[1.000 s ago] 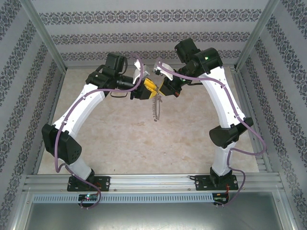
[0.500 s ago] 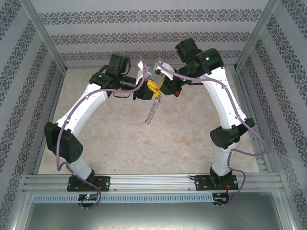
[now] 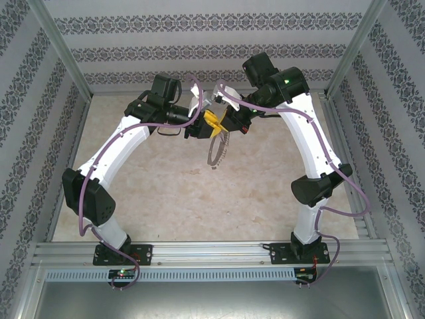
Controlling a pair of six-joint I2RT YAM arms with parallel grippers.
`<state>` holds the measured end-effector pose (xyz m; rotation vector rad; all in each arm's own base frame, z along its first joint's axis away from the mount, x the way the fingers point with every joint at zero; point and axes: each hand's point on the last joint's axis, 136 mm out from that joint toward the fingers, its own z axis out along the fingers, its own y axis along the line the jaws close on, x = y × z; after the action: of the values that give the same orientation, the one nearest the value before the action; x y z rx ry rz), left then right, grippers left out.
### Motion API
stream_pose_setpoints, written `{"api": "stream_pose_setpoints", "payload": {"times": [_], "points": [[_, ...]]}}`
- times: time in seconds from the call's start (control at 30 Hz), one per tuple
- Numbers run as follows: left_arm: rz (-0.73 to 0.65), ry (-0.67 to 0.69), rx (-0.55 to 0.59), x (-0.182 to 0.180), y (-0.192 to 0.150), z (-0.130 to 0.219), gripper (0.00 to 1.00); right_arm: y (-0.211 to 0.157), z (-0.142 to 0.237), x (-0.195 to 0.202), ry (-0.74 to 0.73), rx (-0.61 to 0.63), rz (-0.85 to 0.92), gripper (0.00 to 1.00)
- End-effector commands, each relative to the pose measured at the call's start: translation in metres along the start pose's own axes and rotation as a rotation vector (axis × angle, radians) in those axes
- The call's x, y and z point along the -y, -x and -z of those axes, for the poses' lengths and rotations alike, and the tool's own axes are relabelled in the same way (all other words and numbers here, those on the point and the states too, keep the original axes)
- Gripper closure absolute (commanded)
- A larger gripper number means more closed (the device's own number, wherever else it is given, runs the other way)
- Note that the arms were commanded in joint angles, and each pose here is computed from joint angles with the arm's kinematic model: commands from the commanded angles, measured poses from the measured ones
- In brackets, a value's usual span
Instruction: Put the keys on the keyring
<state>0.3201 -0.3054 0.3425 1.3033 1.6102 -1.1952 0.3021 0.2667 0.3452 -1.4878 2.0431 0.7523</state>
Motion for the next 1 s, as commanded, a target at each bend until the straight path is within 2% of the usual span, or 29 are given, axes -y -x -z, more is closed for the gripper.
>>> {"api": "stream_pose_setpoints", "payload": {"times": [0.0,0.07,0.2,0.33,0.43,0.5,0.6,0.67,0.77,0.83,0.97], "points": [[-0.079,0.003,0.03,0.008,0.016,0.001,0.75,0.004,0.008,-0.01,-0.001,0.022,0.033,1.0],[-0.081,0.008,0.032,0.008,0.017,0.002,0.78,0.004,0.008,-0.01,-0.001,0.023,0.033,1.0],[-0.085,0.023,0.033,0.007,0.017,0.003,0.64,0.004,0.009,-0.01,-0.003,0.024,0.034,1.0],[-0.087,0.038,0.042,0.005,0.018,0.006,0.64,0.004,0.009,-0.01,-0.005,0.026,0.035,1.0],[-0.089,0.067,0.053,0.0,0.019,0.009,0.58,0.003,0.01,-0.01,-0.004,0.024,0.034,1.0],[-0.091,0.074,0.061,-0.001,0.02,0.011,0.58,0.003,0.01,-0.01,-0.006,0.026,0.035,1.0],[-0.091,0.082,0.068,-0.002,0.021,0.013,0.62,0.003,0.011,-0.01,-0.01,0.03,0.036,1.0],[-0.091,0.077,0.073,-0.001,0.021,0.013,0.7,0.004,0.012,-0.011,-0.01,0.035,0.039,1.0],[-0.089,0.075,0.074,-0.001,0.021,0.012,0.74,0.004,0.011,-0.011,-0.006,0.034,0.036,1.0],[-0.09,0.07,0.074,0.0,0.021,0.013,0.81,0.004,0.011,-0.01,-0.007,0.031,0.036,1.0],[-0.091,0.072,0.069,0.0,0.02,0.013,0.83,0.003,0.011,-0.009,-0.012,0.03,0.035,1.0]]}}
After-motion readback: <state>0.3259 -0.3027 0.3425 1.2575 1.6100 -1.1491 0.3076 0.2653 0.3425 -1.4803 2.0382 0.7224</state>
